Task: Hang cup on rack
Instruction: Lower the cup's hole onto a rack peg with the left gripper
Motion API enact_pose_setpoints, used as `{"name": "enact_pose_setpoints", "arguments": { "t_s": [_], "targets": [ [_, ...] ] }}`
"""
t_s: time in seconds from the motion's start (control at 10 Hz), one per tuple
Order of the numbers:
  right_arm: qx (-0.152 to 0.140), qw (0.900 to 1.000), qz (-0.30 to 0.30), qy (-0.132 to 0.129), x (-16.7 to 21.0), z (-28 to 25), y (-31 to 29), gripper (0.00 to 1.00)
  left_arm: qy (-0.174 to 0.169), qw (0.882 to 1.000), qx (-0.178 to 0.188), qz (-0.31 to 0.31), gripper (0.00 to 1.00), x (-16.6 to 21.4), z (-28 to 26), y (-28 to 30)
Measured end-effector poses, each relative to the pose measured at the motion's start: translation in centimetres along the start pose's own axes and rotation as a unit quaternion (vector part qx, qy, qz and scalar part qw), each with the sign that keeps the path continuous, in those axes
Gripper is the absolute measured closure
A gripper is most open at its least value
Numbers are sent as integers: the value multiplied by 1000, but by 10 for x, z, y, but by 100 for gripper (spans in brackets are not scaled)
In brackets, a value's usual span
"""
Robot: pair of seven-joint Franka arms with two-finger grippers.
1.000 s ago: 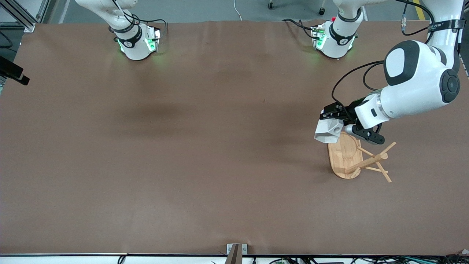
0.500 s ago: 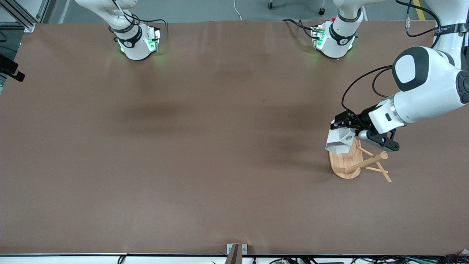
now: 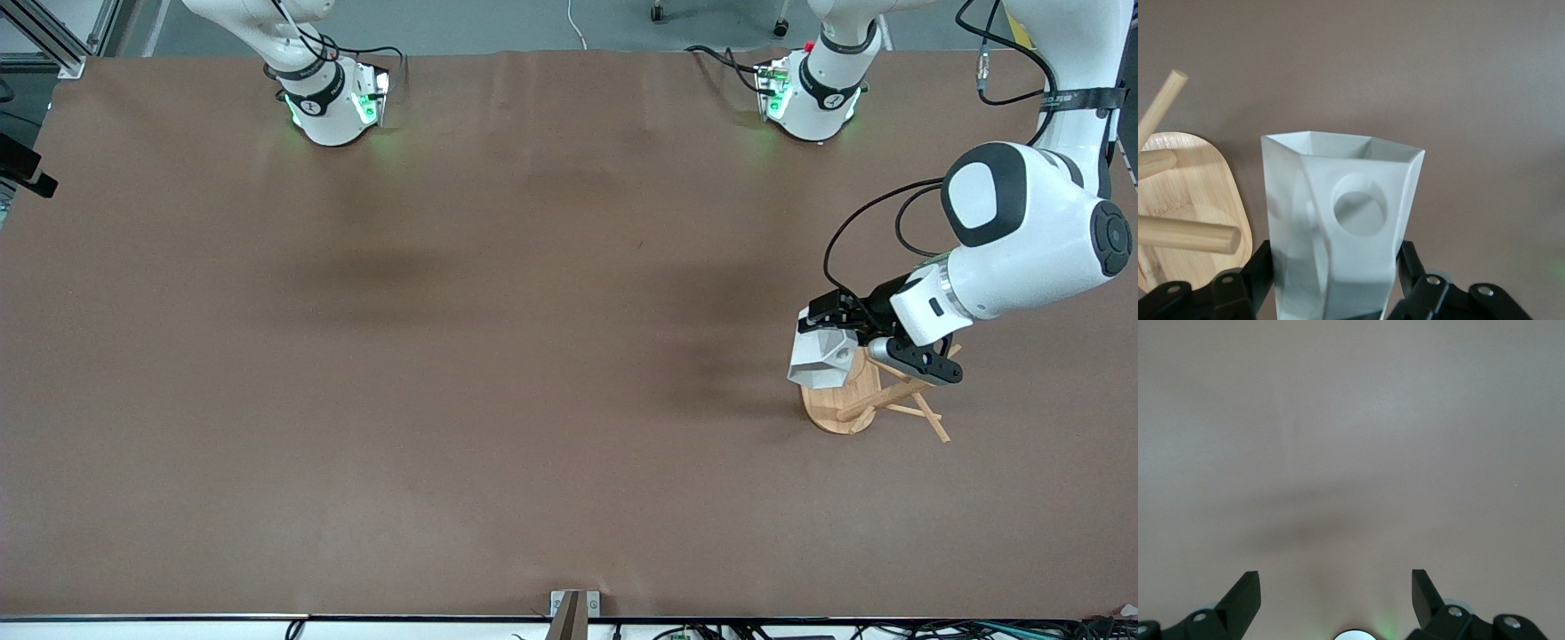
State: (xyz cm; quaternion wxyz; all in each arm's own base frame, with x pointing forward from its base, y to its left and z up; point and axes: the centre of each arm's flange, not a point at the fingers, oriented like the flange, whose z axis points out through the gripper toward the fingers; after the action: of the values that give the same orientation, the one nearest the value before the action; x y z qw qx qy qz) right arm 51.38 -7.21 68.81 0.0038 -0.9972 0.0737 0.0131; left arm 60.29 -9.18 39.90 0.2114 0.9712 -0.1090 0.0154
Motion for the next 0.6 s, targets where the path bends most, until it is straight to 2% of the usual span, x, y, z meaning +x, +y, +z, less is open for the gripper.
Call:
{"name": "enact_pose_setpoints", "arguments": {
  "t_s": [0.3,0.6],
  "targets": [
    [0,1000,0,1,0,0,0,0,7,1000,2,-12,22,4,-5,-16],
    [0,1000,0,19,5,-3,0,0,10,1000,-6,-17,22,5,-4,-25]
  ]
}}
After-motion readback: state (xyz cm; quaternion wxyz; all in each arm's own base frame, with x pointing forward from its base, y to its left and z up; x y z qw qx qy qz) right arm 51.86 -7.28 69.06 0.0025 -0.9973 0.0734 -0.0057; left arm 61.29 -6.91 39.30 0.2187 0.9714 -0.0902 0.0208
